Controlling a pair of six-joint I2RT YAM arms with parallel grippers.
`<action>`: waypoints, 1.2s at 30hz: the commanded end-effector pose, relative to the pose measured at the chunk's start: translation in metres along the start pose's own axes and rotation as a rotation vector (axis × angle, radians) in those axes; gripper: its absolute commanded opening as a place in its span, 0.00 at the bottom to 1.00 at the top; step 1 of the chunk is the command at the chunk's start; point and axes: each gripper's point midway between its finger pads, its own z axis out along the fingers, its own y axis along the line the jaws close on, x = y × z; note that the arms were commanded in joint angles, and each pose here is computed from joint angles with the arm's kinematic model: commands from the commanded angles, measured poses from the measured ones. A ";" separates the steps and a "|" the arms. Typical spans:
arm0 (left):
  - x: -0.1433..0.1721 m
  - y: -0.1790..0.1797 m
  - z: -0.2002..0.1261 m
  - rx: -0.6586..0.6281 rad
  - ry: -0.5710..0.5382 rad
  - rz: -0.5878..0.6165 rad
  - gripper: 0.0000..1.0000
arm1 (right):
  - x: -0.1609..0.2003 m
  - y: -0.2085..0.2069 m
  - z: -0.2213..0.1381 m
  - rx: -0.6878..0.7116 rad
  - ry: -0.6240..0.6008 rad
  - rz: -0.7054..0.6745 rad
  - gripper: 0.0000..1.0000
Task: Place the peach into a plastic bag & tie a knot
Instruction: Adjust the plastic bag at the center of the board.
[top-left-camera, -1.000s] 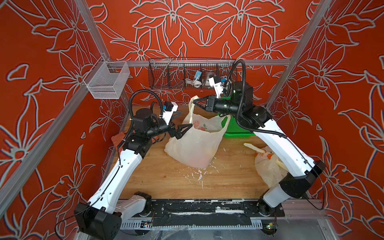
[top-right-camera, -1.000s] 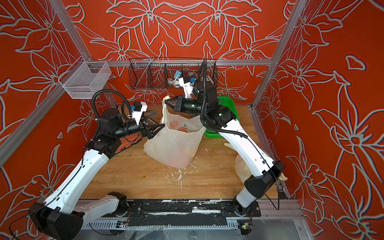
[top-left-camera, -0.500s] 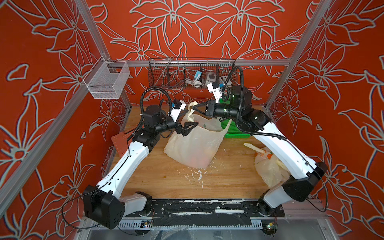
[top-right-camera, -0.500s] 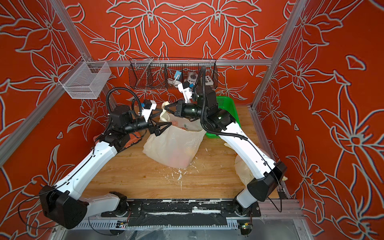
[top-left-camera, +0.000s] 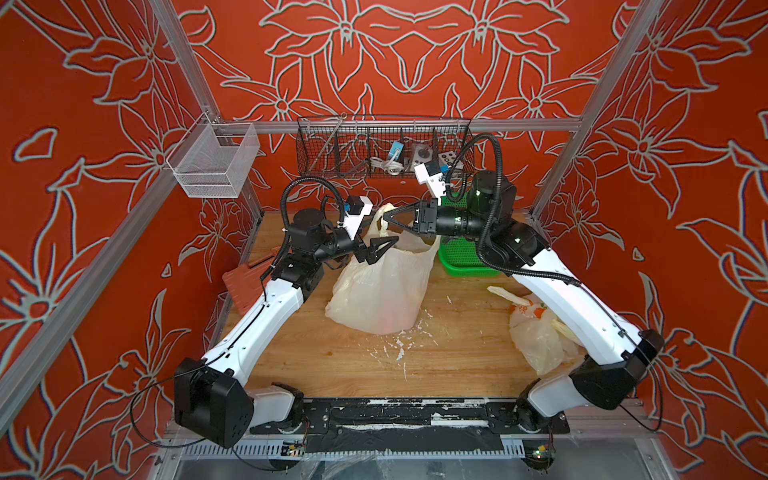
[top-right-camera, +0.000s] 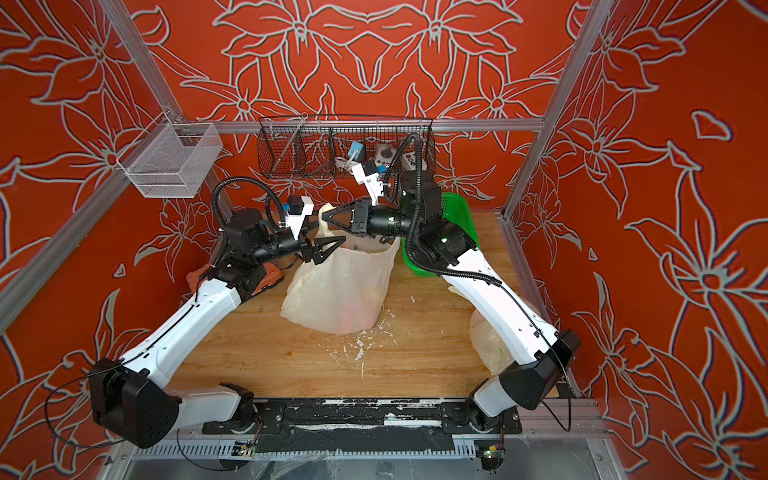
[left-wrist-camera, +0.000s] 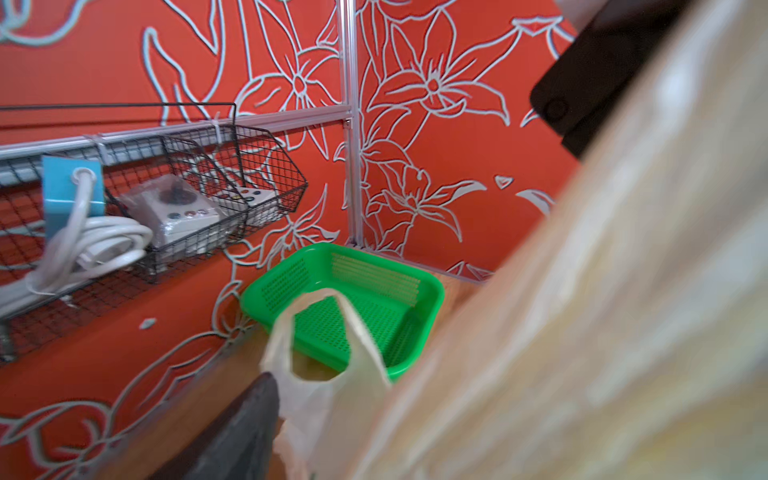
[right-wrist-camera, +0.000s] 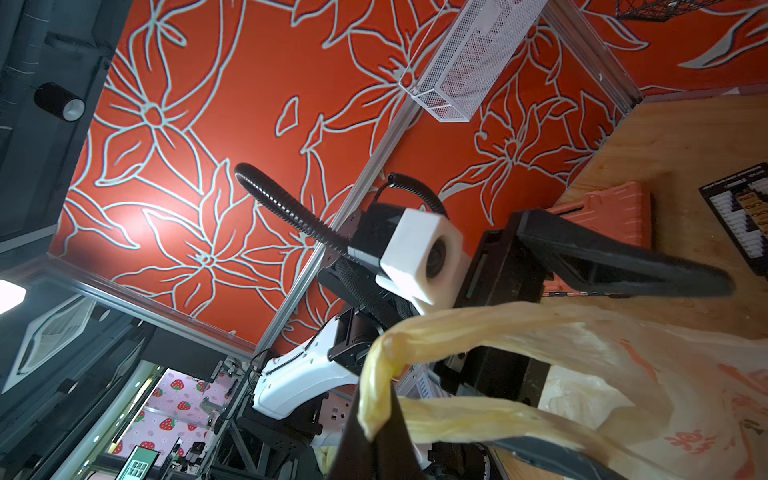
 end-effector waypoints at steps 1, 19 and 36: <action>-0.003 -0.010 0.004 0.075 -0.024 -0.010 0.62 | -0.001 0.029 -0.004 -0.086 -0.001 -0.032 0.00; -0.016 -0.062 -0.009 0.333 -0.012 -0.053 0.00 | -0.020 -0.190 -0.133 0.693 -0.154 -0.036 0.88; -0.025 -0.074 -0.016 0.292 0.010 -0.069 0.00 | -0.035 -0.247 -0.075 0.680 -0.058 -0.074 0.16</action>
